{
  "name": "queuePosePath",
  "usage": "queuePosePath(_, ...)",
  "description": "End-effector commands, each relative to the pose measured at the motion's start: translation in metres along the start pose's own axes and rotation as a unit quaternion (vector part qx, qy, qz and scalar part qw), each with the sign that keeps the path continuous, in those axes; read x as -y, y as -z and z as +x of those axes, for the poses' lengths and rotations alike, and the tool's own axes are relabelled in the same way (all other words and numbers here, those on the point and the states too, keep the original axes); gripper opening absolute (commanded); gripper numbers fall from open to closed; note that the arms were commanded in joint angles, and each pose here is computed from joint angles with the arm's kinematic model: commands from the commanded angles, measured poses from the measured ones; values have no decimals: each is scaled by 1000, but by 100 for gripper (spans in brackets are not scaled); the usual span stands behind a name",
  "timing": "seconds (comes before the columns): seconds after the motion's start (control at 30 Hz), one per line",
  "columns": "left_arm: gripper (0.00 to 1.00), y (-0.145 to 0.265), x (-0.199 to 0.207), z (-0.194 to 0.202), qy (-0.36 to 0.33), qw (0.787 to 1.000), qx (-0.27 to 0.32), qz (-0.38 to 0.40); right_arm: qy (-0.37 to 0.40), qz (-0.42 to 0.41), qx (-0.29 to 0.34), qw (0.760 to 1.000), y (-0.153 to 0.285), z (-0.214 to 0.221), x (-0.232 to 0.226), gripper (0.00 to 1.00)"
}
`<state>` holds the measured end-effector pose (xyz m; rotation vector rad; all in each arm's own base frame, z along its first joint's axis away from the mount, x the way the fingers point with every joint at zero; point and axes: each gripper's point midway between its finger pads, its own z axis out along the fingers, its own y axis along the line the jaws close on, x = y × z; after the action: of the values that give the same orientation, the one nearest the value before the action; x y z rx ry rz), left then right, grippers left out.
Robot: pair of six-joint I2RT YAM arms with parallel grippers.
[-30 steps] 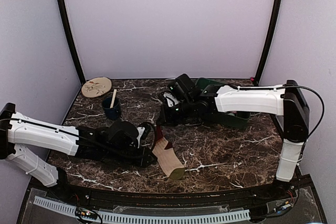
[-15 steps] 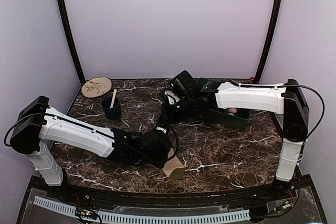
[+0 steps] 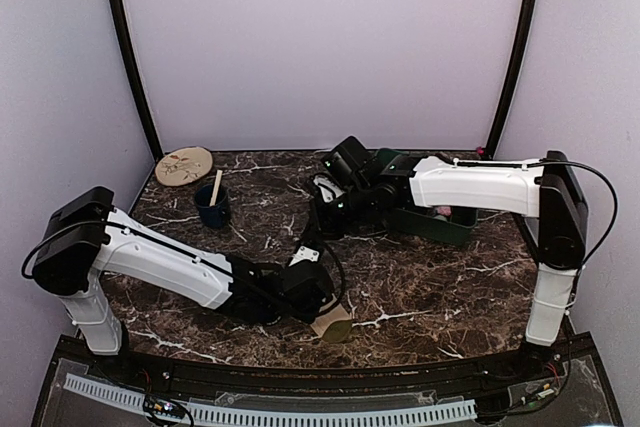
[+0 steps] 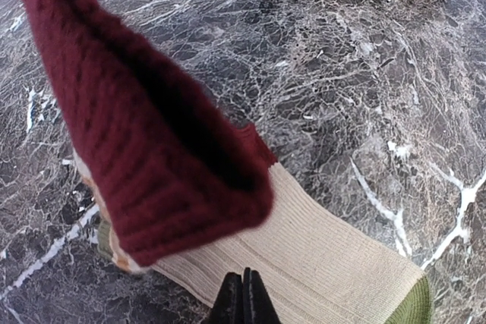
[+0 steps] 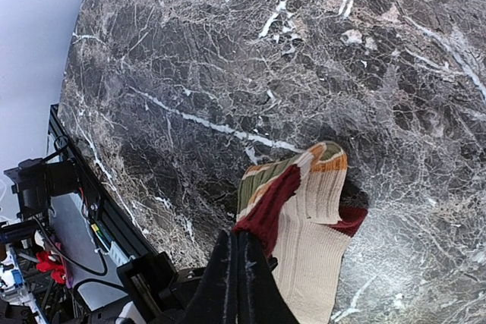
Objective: Roll the socks
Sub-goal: Fold the sock at the center of the board.
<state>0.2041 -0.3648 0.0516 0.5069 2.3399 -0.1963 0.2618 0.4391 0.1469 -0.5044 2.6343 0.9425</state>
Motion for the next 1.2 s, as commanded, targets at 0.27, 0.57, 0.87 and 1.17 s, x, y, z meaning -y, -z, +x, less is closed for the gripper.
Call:
queuePosePath(0.27, 2, 22, -35, 38, 82, 996, -27, -5, -18, -35, 33, 999, 21, -1, -22, 0)
queuePosePath(0.57, 0, 29, -48, 47, 150, 988, -16, 22, -31, -26, 37, 998, 22, 16, -22, 0)
queuePosePath(0.87, 0, 33, -45, 38, 181, 981, -14, 68, -44, -24, 46, 998, 31, 41, -36, 0)
queuePosePath(1.17, 0, 37, -47, 31, 188, 979, -22, 74, -65, -6, 57, 996, 37, 79, -33, 0)
